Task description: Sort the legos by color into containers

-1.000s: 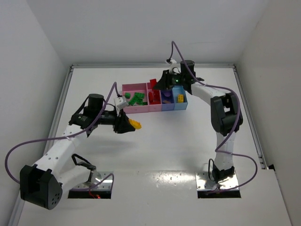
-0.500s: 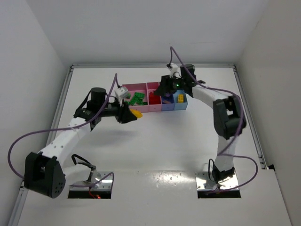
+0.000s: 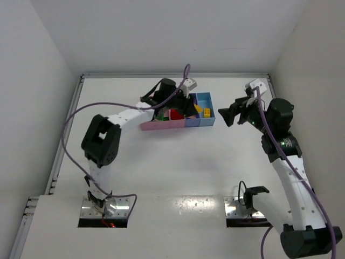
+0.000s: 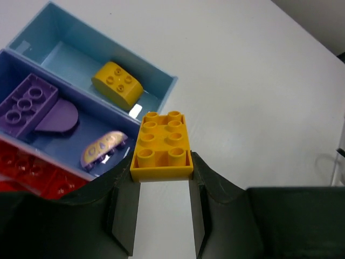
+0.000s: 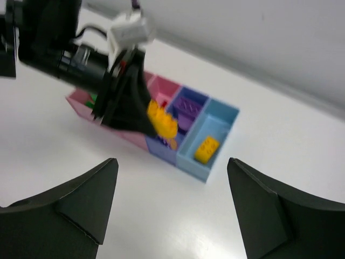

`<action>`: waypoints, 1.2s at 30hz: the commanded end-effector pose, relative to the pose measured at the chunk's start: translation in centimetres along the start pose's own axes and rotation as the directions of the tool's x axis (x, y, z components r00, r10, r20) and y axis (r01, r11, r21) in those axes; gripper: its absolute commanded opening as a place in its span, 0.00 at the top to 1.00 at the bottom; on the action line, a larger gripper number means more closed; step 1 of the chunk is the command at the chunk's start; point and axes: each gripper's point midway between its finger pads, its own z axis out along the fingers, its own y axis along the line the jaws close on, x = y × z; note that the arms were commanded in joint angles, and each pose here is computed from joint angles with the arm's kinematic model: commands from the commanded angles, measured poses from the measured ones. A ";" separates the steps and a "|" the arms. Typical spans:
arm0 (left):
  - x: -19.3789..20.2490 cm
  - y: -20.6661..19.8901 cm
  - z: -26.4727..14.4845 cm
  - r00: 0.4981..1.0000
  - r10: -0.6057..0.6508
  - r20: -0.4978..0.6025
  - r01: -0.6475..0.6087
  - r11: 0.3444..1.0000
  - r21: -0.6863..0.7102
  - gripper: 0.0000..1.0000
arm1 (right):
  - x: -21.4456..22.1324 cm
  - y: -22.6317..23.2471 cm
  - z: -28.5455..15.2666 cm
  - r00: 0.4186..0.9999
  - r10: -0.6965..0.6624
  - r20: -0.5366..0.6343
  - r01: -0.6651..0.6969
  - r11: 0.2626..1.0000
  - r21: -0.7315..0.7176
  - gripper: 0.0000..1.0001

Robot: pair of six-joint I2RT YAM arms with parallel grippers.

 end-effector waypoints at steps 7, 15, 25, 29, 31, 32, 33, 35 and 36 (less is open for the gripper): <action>-3.5 4.6 8.9 1.000 0.003 0.024 -0.001 0.995 -0.104 0.94 | 7.2 -2.1 -2.0 0.980 0.116 -0.160 -0.103 0.991 0.081 0.18; -3.1 6.5 11.3 1.000 -0.007 0.025 0.010 0.991 -0.134 0.72 | 8.4 -2.2 -1.6 0.972 0.152 -0.179 -0.144 0.988 0.056 0.17; -9.0 4.0 7.7 0.992 0.047 0.121 -0.024 0.982 -0.186 0.06 | 8.3 -1.8 -1.6 0.972 0.165 -0.169 -0.160 0.986 0.041 0.17; -10.2 3.1 3.2 0.989 0.084 0.120 -0.051 0.965 -0.257 0.00 | 7.2 -1.5 -1.6 0.975 0.164 -0.149 -0.163 0.986 0.023 0.17; -10.1 2.6 -0.8 0.989 0.106 0.102 -0.066 0.940 -0.333 0.00 | 7.4 -1.4 -1.7 0.973 0.170 -0.157 -0.168 0.985 0.023 0.15; -9.7 2.5 -2.2 0.989 0.112 0.091 -0.072 0.930 -0.361 0.00 | 7.7 -1.7 -1.5 0.971 0.175 -0.165 -0.172 0.985 0.034 0.14; -9.1 2.3 -3.6 0.990 0.116 0.078 -0.077 0.920 -0.385 0.00 | 7.7 -1.7 -1.5 0.971 0.175 -0.165 -0.172 0.985 0.034 0.14; -7.2 2.4 -8.4 0.990 0.129 0.052 -0.092 0.886 -0.455 0.00 | 9.6 -2.1 -1.2 0.957 0.203 -0.208 -0.195 0.979 0.061 0.12; -6.5 2.6 -10.1 0.990 0.132 0.048 -0.093 0.875 -0.476 0.00 | 10.4 -2.2 -1.1 0.952 0.212 -0.222 -0.203 0.977 0.062 0.10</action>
